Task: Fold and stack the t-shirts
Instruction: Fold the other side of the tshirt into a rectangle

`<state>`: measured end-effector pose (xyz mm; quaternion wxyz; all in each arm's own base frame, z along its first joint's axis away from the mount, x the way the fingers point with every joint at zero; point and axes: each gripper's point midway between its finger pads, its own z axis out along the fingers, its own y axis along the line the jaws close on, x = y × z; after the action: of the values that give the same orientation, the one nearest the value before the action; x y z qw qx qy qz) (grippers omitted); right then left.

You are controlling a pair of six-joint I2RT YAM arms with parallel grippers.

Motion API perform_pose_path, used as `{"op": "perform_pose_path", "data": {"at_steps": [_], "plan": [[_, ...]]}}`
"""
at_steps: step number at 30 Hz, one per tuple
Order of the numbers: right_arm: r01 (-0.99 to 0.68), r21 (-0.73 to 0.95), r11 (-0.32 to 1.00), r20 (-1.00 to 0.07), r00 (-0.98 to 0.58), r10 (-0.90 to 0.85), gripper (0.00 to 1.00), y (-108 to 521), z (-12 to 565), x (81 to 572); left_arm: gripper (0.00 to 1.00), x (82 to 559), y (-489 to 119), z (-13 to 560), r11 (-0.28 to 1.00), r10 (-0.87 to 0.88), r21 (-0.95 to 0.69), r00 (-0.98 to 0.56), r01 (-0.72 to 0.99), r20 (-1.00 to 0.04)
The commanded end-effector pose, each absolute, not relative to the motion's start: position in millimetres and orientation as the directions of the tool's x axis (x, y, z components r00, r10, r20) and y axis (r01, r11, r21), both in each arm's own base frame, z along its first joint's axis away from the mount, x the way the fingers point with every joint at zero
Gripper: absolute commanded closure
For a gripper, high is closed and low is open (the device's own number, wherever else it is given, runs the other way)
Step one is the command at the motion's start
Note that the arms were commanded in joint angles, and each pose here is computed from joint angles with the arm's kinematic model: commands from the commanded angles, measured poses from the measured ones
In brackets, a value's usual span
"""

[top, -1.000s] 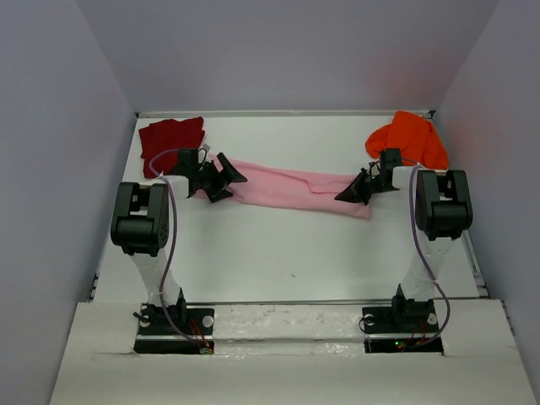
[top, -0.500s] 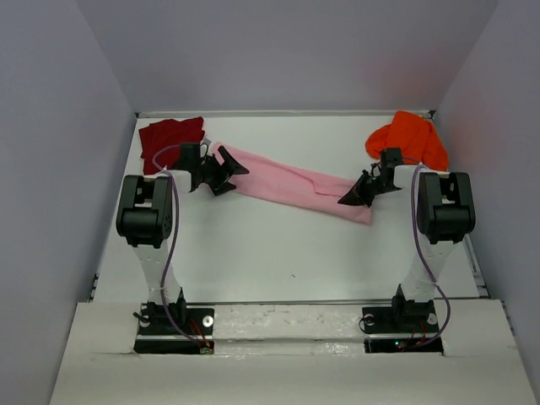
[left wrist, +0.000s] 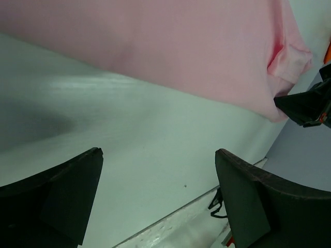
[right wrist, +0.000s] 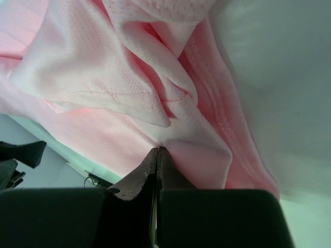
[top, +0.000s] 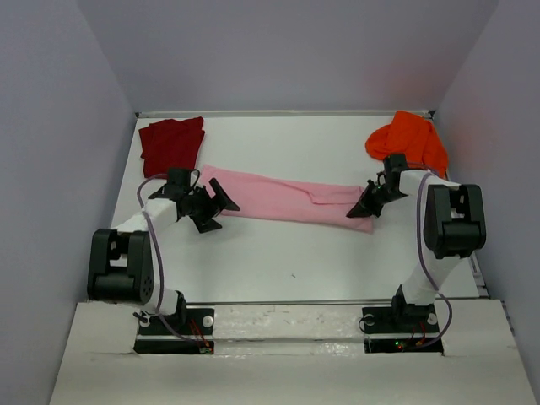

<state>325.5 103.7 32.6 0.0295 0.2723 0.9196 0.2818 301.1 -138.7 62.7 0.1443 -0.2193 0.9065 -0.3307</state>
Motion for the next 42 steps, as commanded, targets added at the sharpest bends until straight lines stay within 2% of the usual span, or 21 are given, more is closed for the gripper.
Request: {"op": "perform_pose_path", "data": {"at_steps": [1,4,6,9,11,16,20,25,36,42], "plan": [[0.469,0.510,0.722,0.087,-0.863,0.498,1.00,98,44,301,0.01,256,-137,75,0.693,-0.472,-0.651,-0.878,-0.310,-0.085],[0.466,0.498,0.731,0.081,-0.864,0.496,1.00,96,48,288,0.01,240,-136,93,0.694,-0.477,-0.659,-0.871,-0.289,-0.120],[0.436,0.515,0.738,0.034,-0.871,0.491,1.00,95,60,288,0.01,239,-131,109,0.730,-0.464,-0.637,-0.864,-0.248,-0.196],[0.395,0.552,0.735,-0.034,-0.869,0.493,1.00,96,83,303,0.01,259,-130,131,0.762,-0.436,-0.625,-0.849,-0.171,-0.299],[0.381,0.571,0.727,-0.034,-0.874,0.485,1.00,99,91,310,0.01,278,-133,148,0.755,-0.435,-0.643,-0.831,-0.126,-0.348],[0.354,0.610,0.709,-0.044,-0.878,0.476,1.00,104,109,325,0.01,328,-164,139,0.692,-0.398,-0.720,-0.856,-0.043,-0.331],[0.352,0.637,0.685,-0.016,-0.883,0.469,1.00,118,111,329,0.01,378,-182,120,0.737,-0.312,-0.676,-0.877,0.019,-0.365],[0.330,0.653,0.682,0.012,-0.904,0.426,1.00,152,93,334,0.01,407,-187,94,0.756,-0.262,-0.654,-0.896,0.040,-0.357],[0.296,0.661,0.689,0.033,-0.929,0.368,1.00,226,59,344,0.01,417,-186,83,0.774,-0.240,-0.632,-0.904,0.042,-0.353],[0.312,0.667,0.676,0.050,-0.925,0.378,1.00,235,45,355,0.01,409,-184,85,0.776,-0.232,-0.628,-0.906,0.047,-0.355]]}}
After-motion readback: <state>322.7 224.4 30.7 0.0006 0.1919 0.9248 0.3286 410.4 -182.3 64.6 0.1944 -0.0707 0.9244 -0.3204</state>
